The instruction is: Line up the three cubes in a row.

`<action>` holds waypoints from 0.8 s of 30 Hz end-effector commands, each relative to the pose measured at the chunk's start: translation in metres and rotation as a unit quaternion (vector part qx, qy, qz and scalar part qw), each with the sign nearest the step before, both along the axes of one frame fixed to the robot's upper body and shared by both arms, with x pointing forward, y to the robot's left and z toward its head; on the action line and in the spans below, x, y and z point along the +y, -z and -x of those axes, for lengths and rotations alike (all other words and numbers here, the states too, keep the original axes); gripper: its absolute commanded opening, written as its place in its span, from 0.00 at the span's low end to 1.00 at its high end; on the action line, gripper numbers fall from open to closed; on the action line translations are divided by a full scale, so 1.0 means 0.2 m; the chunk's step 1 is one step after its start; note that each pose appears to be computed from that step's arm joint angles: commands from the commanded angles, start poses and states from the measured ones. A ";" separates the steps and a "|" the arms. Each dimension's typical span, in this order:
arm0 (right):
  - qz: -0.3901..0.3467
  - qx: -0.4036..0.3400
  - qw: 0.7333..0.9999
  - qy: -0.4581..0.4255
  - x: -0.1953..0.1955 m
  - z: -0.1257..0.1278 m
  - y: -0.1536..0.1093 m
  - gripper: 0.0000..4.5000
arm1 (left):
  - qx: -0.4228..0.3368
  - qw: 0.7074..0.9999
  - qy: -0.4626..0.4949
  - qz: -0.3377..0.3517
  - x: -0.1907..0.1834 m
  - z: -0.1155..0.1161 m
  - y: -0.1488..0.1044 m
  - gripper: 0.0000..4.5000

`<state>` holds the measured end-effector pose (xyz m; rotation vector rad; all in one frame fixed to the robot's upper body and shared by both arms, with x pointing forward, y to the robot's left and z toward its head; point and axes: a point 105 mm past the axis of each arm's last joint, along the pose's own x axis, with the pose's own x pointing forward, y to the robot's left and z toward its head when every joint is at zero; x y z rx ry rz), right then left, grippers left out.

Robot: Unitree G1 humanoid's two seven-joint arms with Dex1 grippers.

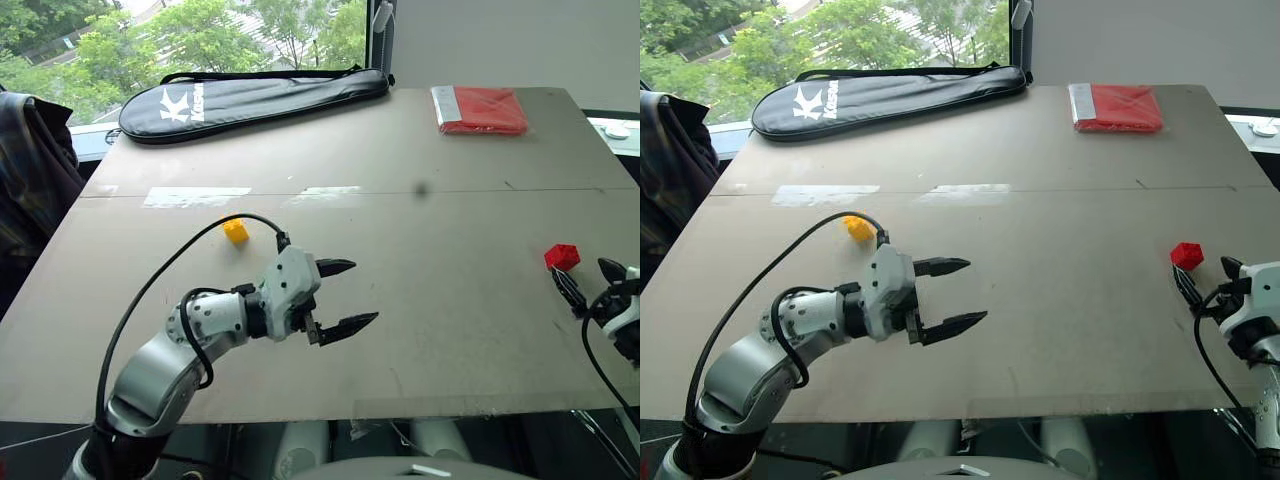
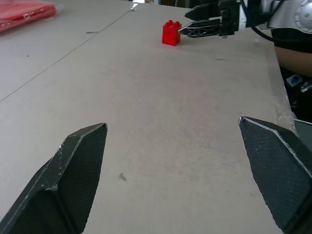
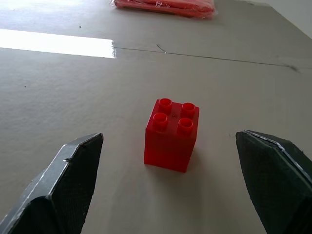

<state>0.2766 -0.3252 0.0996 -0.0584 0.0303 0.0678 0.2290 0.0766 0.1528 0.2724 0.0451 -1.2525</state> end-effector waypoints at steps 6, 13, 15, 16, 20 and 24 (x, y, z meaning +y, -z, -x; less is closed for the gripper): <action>-0.028 0.008 0.999 0.045 -0.05 -0.11 0.02 0.94 | -0.016 0.999 0.039 -0.006 -0.05 0.01 -0.04 0.99; -0.031 0.004 0.999 0.013 0.01 -0.14 0.03 0.28 | -0.021 0.999 0.031 -0.003 -0.02 -0.02 -0.04 1.00; -0.031 0.002 0.999 -0.011 0.05 -0.15 0.03 0.28 | -0.020 0.999 0.028 -0.005 -0.01 -0.02 -0.03 1.00; -0.030 0.000 0.999 -0.022 0.07 -0.15 0.03 0.28 | -0.020 0.999 0.027 -0.005 -0.01 -0.03 -0.02 1.00; -0.012 0.016 0.995 -0.094 0.21 -0.12 0.04 0.28 | -0.020 0.999 0.023 -0.015 0.02 -0.03 0.00 1.00; -0.013 0.012 0.995 -0.096 0.35 -0.10 0.04 0.28 | -0.023 0.999 0.020 -0.019 0.03 -0.03 0.01 1.00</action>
